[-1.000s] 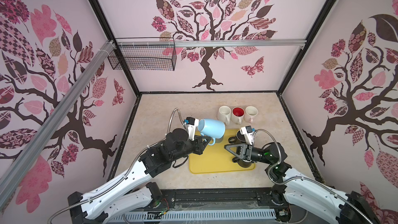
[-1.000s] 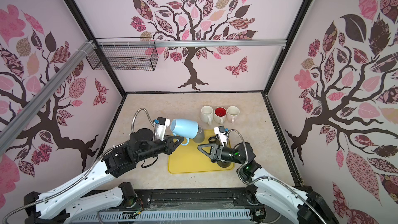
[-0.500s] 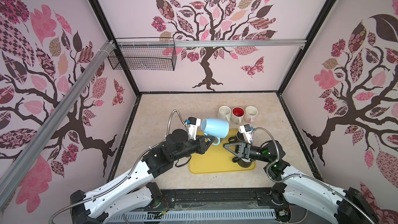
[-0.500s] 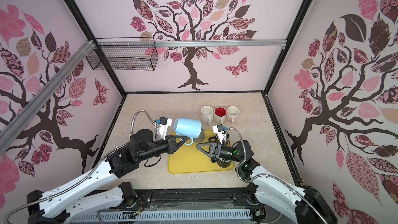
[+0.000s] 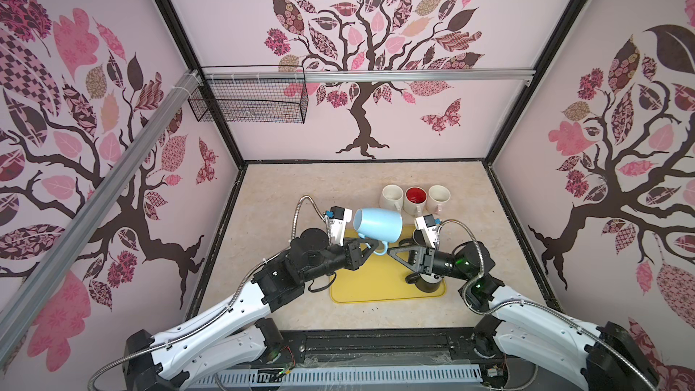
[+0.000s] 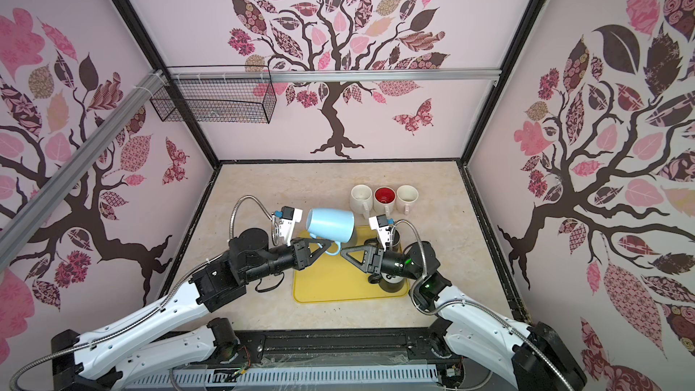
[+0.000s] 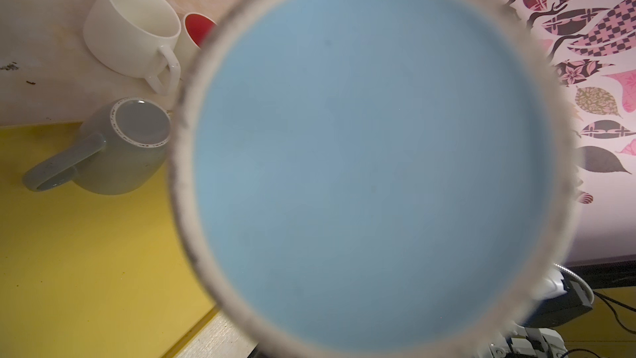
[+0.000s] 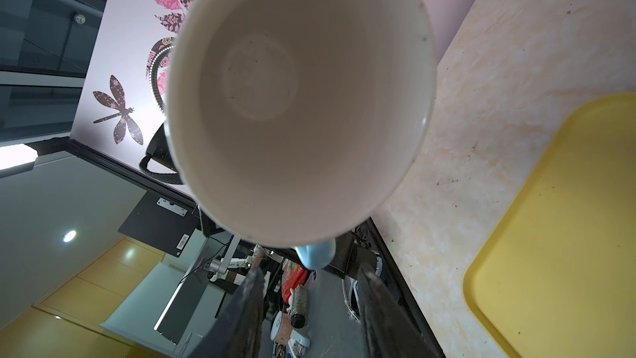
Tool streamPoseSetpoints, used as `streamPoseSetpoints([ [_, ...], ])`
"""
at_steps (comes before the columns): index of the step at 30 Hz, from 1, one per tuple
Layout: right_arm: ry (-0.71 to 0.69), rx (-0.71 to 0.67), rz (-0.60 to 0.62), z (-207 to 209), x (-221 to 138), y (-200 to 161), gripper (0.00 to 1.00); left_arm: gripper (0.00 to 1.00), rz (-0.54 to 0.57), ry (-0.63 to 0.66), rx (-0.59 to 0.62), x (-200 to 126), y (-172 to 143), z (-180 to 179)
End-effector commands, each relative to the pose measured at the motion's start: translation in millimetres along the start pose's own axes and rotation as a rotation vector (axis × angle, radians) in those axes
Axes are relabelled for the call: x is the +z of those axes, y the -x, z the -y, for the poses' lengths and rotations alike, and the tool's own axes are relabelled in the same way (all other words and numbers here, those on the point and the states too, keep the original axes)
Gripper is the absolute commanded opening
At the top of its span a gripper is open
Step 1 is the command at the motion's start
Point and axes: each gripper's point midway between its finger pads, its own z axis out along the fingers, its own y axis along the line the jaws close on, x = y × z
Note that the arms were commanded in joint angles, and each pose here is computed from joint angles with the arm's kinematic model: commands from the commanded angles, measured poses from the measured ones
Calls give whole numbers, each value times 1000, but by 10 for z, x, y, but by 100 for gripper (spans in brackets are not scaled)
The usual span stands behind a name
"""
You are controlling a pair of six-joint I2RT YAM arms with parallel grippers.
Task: Turn the mug right side up
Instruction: Place the mug at the top-center of the table.
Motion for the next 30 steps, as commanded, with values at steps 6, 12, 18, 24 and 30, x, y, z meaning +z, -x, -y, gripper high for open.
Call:
streamPoseSetpoints([
  [6,45,-64,7,-224,93,126,46,0,85,-141,30,-46,205,319],
  [12,54,-53,8,-229,144,164,42,0,96,-163,30,-42,212,340],
  [18,88,-66,43,-349,159,264,38,0,89,-164,4,28,152,259],
  [24,112,-77,63,-436,181,339,36,0,102,-188,-2,41,168,286],
  [30,124,-81,80,-474,200,395,33,0,106,-187,-12,45,151,252],
])
